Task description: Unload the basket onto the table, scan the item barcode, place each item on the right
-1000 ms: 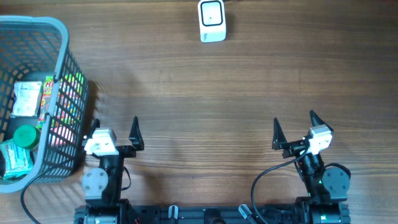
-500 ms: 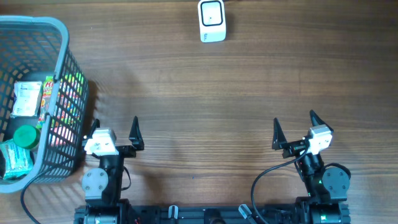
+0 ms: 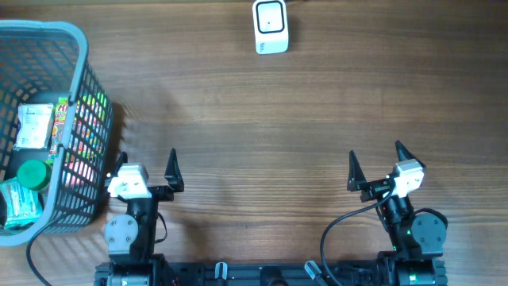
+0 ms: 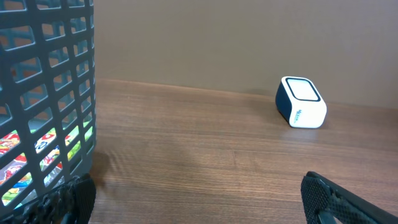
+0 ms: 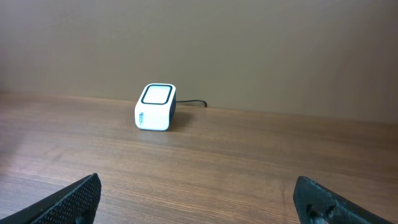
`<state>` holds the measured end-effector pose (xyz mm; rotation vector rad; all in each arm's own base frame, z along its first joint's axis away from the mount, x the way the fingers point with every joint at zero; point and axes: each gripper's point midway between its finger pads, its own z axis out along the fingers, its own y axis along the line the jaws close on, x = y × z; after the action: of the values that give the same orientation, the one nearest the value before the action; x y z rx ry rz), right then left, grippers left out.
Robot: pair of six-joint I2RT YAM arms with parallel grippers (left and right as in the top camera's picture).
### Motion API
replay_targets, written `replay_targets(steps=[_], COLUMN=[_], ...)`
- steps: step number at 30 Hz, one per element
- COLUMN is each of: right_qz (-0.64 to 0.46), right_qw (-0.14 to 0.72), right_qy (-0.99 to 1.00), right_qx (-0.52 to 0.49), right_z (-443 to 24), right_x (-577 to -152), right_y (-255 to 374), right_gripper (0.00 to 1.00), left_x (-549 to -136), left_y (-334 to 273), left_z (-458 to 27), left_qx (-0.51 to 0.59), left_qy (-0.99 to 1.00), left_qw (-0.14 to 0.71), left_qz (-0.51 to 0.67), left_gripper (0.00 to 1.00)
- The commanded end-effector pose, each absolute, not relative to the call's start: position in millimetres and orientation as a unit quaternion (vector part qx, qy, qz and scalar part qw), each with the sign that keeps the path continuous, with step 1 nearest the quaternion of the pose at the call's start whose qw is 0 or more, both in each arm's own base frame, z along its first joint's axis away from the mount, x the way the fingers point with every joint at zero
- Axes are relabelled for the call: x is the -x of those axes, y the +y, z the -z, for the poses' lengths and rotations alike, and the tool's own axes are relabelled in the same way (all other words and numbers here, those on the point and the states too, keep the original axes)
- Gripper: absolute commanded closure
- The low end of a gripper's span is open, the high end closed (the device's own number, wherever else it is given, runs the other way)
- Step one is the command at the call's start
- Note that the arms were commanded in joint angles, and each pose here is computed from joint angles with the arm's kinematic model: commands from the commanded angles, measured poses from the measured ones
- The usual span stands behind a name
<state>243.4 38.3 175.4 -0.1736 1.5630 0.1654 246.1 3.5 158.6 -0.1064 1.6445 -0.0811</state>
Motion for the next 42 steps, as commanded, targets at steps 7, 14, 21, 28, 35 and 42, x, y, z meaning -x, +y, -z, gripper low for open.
replay_targets(steps=[7, 14, 21, 28, 35, 42], right_qz=[-0.072, -0.073, -0.072, -0.072, -0.072, -0.072], right_qw=[0.704, 0.704, 0.704, 0.704, 0.704, 0.704], right_qy=[0.703, 0.703, 0.703, 0.703, 0.703, 0.703], right_qx=[0.072, 0.072, 0.072, 0.072, 0.072, 0.072], right_z=[-175, -175, -175, -175, -175, -175], right_x=[-244, -244, -244, -244, -244, -244], right_y=[37, 37, 37, 37, 37, 37], right_gripper=[0.00, 0.00, 0.00, 0.00, 0.00, 0.00], left_x=[-246, -246, -246, -235, -219, -239], left_y=[0, 0, 5, -59, -62, -57], left_z=[-156, -156, -158, -171, -241, -306], left_qx=[0.035, 0.035, 0.044, -0.063, -0.071, -0.019], left_qy=[0.733, 0.733, 0.730, 0.717, 0.694, 0.767], left_qw=[0.679, 0.679, 0.681, 0.669, 0.689, 0.608], left_qz=[0.037, 0.037, 0.025, 0.185, 0.194, 0.205], left_gripper=[0.00, 0.00, 0.00, 0.00, 0.00, 0.00])
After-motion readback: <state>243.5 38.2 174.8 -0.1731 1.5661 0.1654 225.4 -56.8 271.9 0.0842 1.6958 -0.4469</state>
